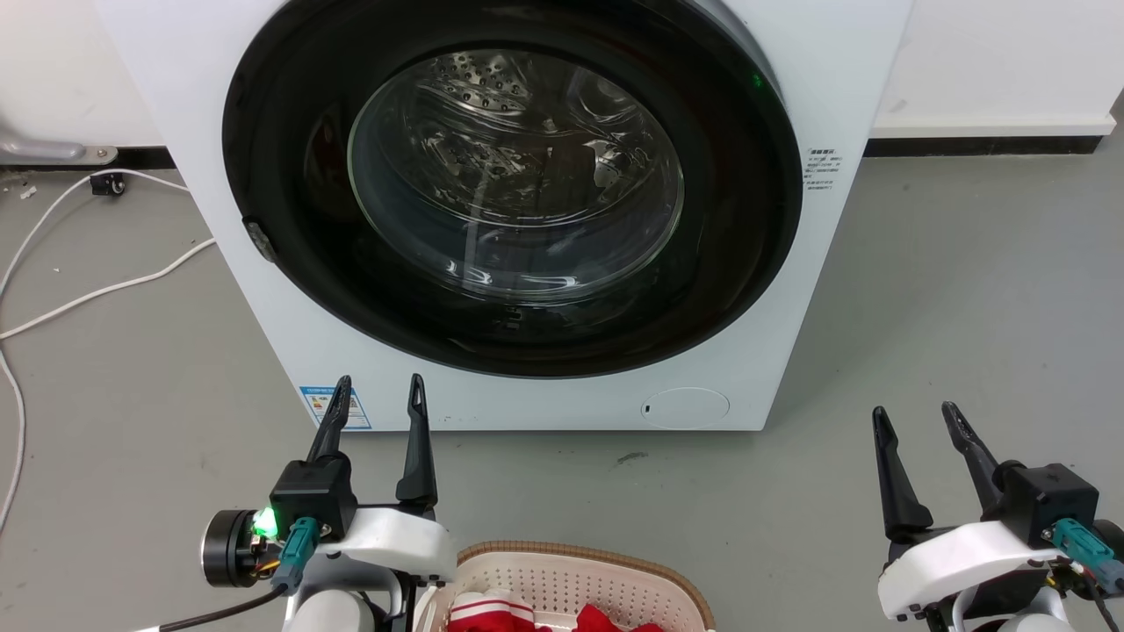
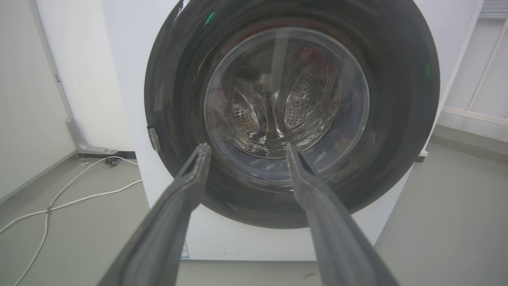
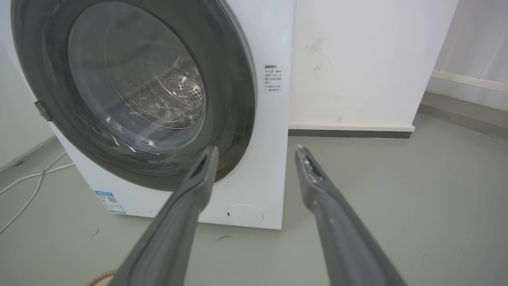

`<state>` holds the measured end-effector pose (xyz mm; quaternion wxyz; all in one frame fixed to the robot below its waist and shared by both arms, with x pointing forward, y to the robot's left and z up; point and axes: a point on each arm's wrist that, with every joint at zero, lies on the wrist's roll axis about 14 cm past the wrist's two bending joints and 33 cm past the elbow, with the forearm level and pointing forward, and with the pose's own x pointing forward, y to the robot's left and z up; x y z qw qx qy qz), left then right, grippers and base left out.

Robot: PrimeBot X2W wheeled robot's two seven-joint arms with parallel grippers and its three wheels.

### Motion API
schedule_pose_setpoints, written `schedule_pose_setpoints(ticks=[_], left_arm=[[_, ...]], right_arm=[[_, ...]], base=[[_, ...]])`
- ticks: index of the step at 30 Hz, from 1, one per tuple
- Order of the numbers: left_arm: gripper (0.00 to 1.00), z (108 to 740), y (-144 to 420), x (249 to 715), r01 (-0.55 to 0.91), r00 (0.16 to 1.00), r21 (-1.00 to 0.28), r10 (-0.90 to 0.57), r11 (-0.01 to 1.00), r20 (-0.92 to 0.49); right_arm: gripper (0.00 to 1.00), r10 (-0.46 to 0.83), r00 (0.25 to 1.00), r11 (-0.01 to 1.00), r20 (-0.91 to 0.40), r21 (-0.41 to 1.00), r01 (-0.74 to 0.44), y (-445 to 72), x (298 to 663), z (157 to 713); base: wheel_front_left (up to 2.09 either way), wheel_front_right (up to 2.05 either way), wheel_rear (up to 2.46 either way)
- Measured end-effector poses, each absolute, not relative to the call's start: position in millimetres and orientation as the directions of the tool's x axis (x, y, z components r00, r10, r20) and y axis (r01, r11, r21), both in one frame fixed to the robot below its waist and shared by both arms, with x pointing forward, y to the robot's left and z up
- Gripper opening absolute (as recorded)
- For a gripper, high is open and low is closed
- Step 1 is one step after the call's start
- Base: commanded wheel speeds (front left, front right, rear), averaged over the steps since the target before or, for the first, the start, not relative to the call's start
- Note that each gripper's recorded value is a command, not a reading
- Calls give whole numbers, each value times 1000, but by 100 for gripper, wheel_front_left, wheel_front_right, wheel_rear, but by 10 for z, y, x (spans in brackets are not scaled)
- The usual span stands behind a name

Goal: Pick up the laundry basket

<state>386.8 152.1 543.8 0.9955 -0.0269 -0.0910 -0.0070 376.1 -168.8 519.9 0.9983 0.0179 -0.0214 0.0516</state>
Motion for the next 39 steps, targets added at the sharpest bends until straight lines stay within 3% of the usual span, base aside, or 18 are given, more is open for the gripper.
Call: schedule_pose_setpoints(ticks=[12,22,30,39], left_arm=[[100,5357,1543,3871,9,988,-47,-2,999,157],[100,5112,1622,3981,-25,996,-25,27,999,87],[100,4557,1745,4053,-70,995,-10,70,997,-76],[100,3701,1812,3967,-93,938,-19,81,995,-337]], right_arm=[[100,101,995,993,26,56,-102,-1688,3766,5151],[100,142,986,987,-85,84,-135,-1546,3875,4837],[100,207,944,975,-255,128,-179,-1359,4004,4300],[100,272,835,960,-478,197,-201,-1212,3944,3568]], base=[[0,0,0],[0,0,0],[0,0,0],[0,0,0]])
